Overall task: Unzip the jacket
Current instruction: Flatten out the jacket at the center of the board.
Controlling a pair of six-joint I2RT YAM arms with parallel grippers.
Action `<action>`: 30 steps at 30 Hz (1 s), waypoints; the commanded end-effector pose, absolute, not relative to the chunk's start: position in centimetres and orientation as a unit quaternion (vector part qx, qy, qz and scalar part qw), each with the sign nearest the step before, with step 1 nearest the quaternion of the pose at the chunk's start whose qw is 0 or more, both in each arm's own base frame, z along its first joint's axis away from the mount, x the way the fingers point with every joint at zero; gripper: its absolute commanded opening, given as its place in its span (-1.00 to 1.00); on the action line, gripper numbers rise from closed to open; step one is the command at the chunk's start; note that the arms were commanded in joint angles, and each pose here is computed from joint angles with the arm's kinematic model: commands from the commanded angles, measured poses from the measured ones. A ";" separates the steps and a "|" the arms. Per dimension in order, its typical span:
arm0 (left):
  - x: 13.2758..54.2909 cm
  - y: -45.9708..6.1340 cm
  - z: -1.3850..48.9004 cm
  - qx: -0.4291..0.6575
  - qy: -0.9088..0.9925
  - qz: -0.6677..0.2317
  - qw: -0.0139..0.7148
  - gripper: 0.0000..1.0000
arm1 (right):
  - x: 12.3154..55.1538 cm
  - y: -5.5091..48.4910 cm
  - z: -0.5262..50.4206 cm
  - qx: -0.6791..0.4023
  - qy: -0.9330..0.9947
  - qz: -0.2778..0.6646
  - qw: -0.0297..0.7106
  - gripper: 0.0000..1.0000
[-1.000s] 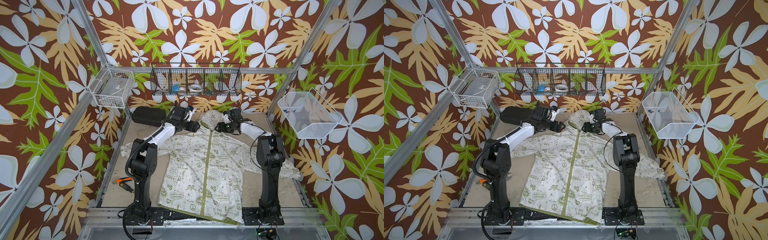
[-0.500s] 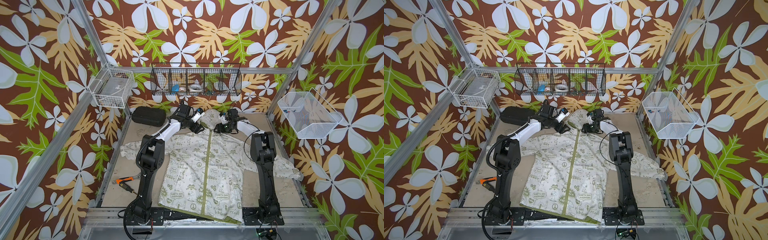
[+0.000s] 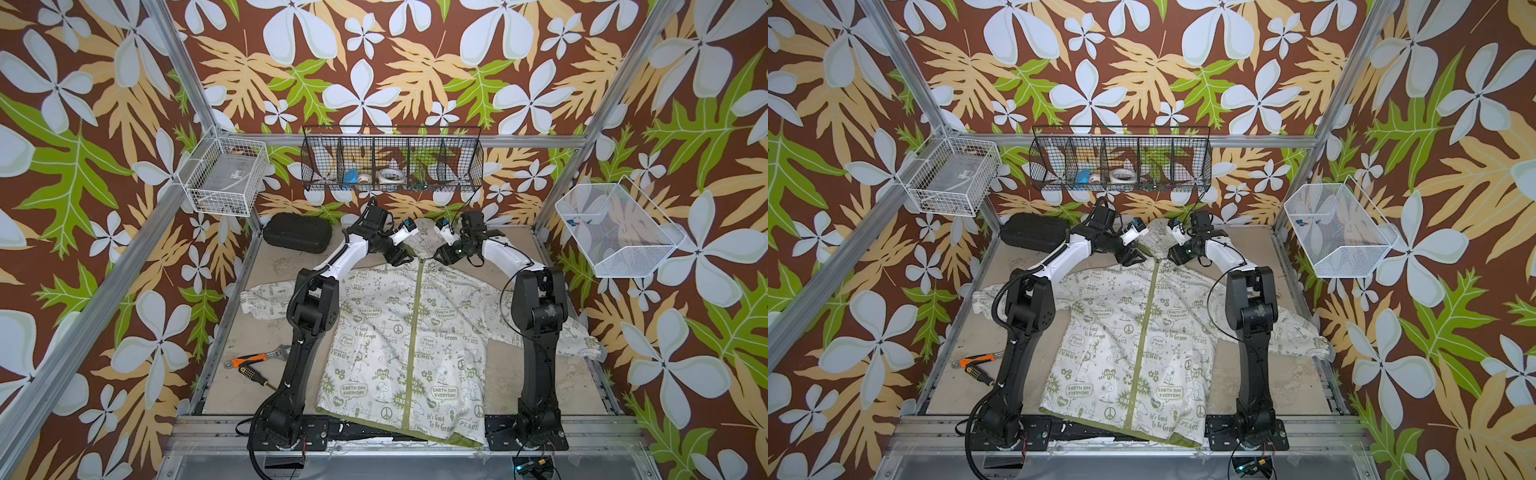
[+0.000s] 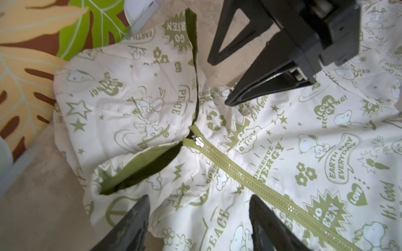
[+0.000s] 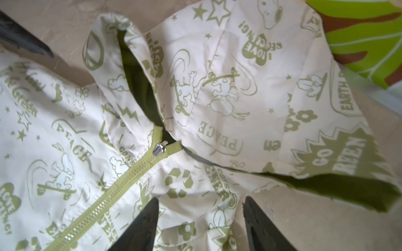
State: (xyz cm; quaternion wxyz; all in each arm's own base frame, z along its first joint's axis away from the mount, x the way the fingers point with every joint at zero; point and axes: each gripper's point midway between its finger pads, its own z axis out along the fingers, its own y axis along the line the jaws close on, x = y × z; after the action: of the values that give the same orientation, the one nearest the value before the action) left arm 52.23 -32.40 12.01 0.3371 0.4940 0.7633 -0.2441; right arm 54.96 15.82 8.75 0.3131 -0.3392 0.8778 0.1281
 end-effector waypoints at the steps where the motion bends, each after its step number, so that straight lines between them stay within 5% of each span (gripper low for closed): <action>1: 50.3 -31.7 10.5 0.503 0.769 -0.247 0.307 0.48 | 54.8 17.0 8.4 -0.439 0.829 0.129 0.322 0.25; 20: 49.6 -29.9 11.7 0.503 0.757 -0.233 0.344 0.42 | 52.3 21.3 5.4 -0.583 0.734 0.183 0.295 0.08; 30: 49.3 -28.9 12.0 0.490 0.760 -0.240 0.352 0.34 | 56.6 18.9 2.2 -0.522 0.801 0.082 0.281 0.09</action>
State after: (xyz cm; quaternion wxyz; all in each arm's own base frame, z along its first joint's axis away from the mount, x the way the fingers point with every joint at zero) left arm 49.28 -28.54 11.02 0.3398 0.4918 0.7684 -0.2286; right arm 55.16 20.51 2.84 0.2884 -0.5445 0.7764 0.1328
